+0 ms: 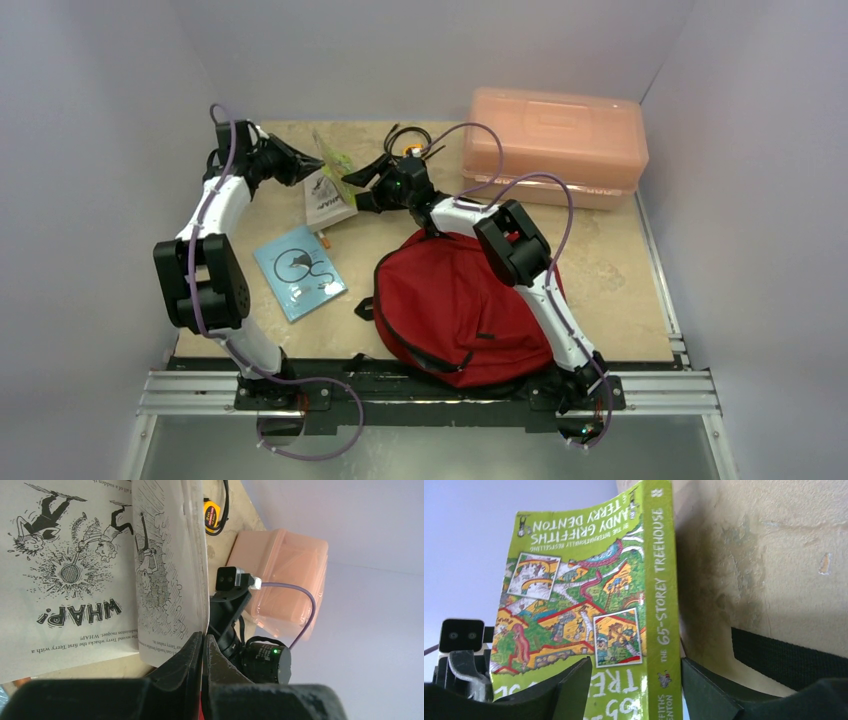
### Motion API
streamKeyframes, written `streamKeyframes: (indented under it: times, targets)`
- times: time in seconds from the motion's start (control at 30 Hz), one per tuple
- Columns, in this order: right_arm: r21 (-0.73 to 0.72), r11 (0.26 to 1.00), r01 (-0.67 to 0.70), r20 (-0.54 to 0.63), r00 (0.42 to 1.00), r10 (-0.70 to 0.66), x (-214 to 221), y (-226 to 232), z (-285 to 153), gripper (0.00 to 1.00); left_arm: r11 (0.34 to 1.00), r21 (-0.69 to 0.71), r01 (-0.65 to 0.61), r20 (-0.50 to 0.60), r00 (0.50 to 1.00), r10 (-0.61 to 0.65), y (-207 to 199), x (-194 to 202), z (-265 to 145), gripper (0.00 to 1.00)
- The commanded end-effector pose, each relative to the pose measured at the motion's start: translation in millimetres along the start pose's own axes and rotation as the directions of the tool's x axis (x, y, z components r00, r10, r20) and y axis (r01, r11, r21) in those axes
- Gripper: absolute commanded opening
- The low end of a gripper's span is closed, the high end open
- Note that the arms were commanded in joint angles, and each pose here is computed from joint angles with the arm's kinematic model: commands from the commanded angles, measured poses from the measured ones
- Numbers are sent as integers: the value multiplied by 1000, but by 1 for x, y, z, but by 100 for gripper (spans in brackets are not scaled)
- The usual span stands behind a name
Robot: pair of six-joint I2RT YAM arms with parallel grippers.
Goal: Pack the student bag
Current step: Pick up the book from the center of the board.
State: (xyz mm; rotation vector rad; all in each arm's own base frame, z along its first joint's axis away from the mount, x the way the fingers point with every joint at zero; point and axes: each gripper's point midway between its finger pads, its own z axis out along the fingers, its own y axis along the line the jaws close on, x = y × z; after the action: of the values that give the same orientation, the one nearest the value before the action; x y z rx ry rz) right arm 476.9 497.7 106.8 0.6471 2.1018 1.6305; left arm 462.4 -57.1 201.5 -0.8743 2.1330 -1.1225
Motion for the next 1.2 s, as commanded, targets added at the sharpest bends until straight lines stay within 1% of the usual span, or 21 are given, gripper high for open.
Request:
streamKeyframes:
  times: [0.0, 0.03, 0.07, 0.17, 0.23, 0.37, 0.47, 0.5, 0.53, 0.6, 0.7, 0.77, 0.8, 0.83, 0.97, 1.07, 1.13, 1.17]
  targets:
    - [-154, 987, -40, -54, 998, 32, 7, 39, 4, 64, 994, 98, -51, 10, 999, 50, -29, 1, -20, 0]
    - [-162, 986, -38, -56, 998, 30, 7, 39, 5, 58, 994, 99, -46, 3, 999, 46, -28, 3, -19, 0]
    - [-163, 986, -36, -62, 998, 26, 8, 37, 6, 54, 994, 101, -44, 1, 999, 44, -27, 3, -19, 0]
    - [-177, 984, -11, -71, 997, -2, 13, 36, 7, 48, 994, 97, -43, -6, 999, 44, -22, 8, -19, 0]
    - [-196, 981, -3, -74, 997, -12, 14, 35, 5, 41, 995, 87, -45, -11, 999, 46, -17, 9, -19, 0]
    - [-233, 972, 34, -75, 996, -53, 15, 43, 1, 21, 997, 62, -42, -25, 999, 44, -5, 13, -20, 0]
    - [-287, 956, 56, -80, 993, -82, 18, 61, -6, 0, 998, 29, -54, -45, 997, 55, 5, 18, -26, 0]
    - [-296, 953, 63, -79, 993, -90, 17, 67, -8, 0, 998, 19, -60, -50, 997, 61, 8, 19, -28, 7]
    - [-301, 951, 70, -80, 992, -98, 18, 71, -10, 0, 998, 8, -66, -52, 996, 67, 12, 21, -31, 19]
    - [-313, 947, 77, -83, 991, -107, 18, 82, -16, 0, 996, -7, -84, -43, 996, 83, 17, 24, -38, 36]
    - [-330, 940, 92, -67, 990, -121, 15, 99, -27, 0, 994, -25, -104, -17, 995, 103, 24, 31, -54, 54]
    - [-319, 944, 85, -57, 992, -109, 12, 105, -33, 0, 990, -50, -135, 10, 991, 136, 29, 37, -67, 68]
    - [-318, 945, 75, -53, 994, -97, 10, 108, -36, 0, 984, -81, -158, 26, 987, 160, 33, 39, -73, 71]
    - [-319, 945, 66, -48, 995, -85, 9, 111, -40, 0, 977, -120, -175, 49, 982, 182, 37, 39, -81, 72]
    - [-344, 938, 42, -19, 998, -52, 3, 129, -54, 0, 951, -257, -171, 165, 962, 218, 49, 44, -119, 72]
    - [-364, 931, 33, 9, 999, -32, -2, 140, -62, 0, 958, -254, -131, 225, 956, 191, 50, 55, -134, 75]
    - [-379, 925, 14, 29, 1000, -4, -5, 146, -68, 0, 969, -231, -86, 231, 963, 141, 51, 66, -138, 75]
    - [-388, 921, -6, 32, 999, 20, -7, 148, -71, 0, 980, -185, -71, 221, 969, 112, 47, 72, -135, 75]
